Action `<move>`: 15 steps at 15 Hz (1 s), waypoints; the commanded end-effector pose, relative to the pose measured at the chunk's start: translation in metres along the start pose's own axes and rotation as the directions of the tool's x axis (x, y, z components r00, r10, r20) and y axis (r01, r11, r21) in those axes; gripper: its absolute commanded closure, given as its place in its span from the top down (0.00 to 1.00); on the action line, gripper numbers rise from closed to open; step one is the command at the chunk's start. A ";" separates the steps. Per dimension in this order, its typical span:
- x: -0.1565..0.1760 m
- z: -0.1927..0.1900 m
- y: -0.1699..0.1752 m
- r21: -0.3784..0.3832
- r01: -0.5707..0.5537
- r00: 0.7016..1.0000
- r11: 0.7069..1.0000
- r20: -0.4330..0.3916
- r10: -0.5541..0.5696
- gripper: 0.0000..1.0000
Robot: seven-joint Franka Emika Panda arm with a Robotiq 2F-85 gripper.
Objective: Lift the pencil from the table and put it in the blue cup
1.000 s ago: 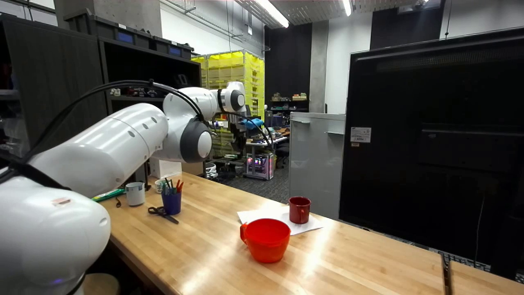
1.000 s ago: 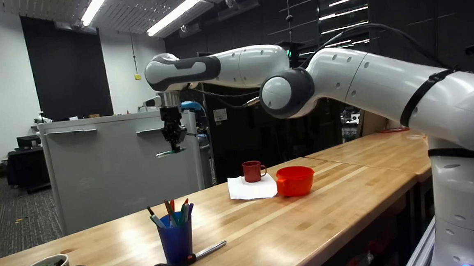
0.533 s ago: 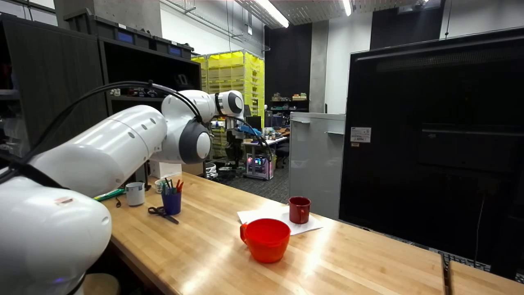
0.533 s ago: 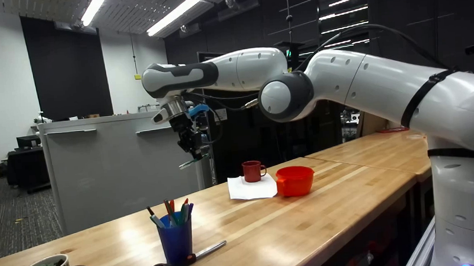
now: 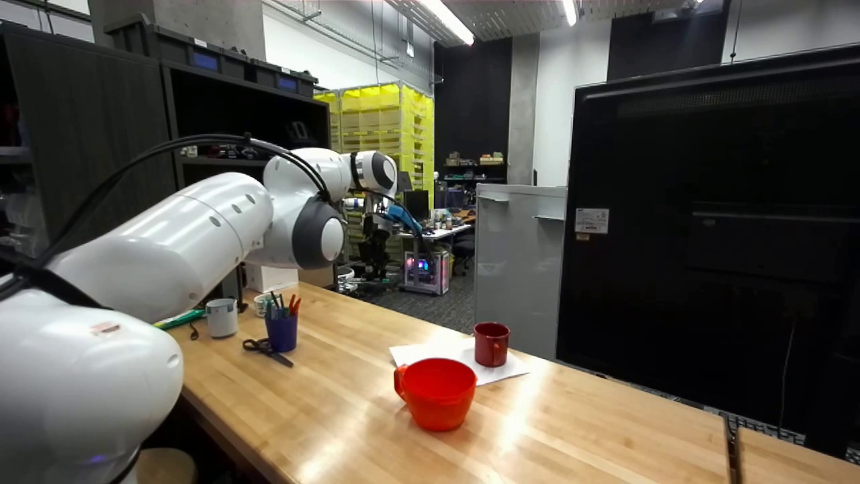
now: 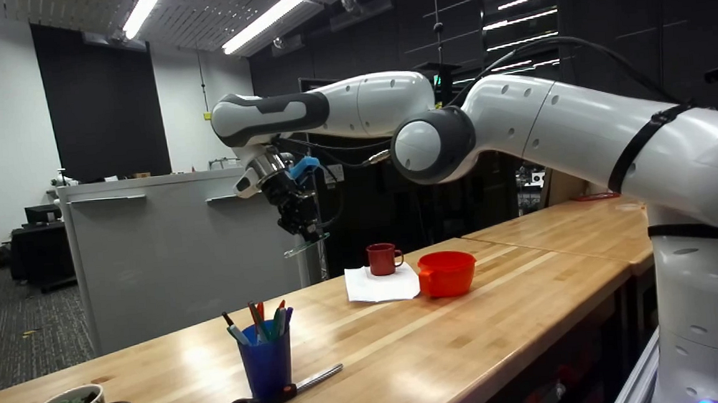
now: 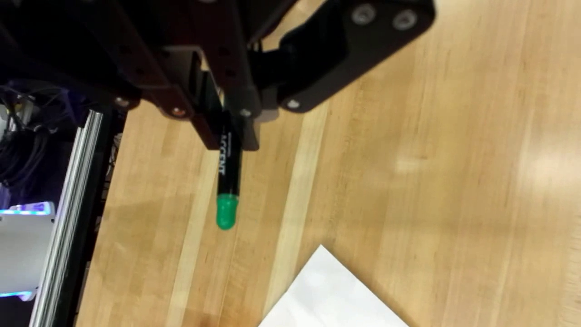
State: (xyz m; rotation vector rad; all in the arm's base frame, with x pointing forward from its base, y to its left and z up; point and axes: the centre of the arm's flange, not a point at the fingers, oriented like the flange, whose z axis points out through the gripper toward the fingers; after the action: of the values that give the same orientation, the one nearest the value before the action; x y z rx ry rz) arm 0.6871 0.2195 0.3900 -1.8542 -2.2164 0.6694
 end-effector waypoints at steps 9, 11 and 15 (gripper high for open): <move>0.066 0.059 -0.091 0.214 0.240 0.969 0.947 0.007 -0.248 0.03; 0.081 0.063 -0.095 0.230 0.255 0.965 0.939 0.004 -0.263 0.03; 0.108 0.073 -0.100 0.218 0.289 0.955 0.932 -0.005 -0.295 0.03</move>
State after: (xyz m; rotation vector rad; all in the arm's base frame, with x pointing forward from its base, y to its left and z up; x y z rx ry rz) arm 0.6159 0.3110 0.3745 -1.3804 -2.2527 0.8750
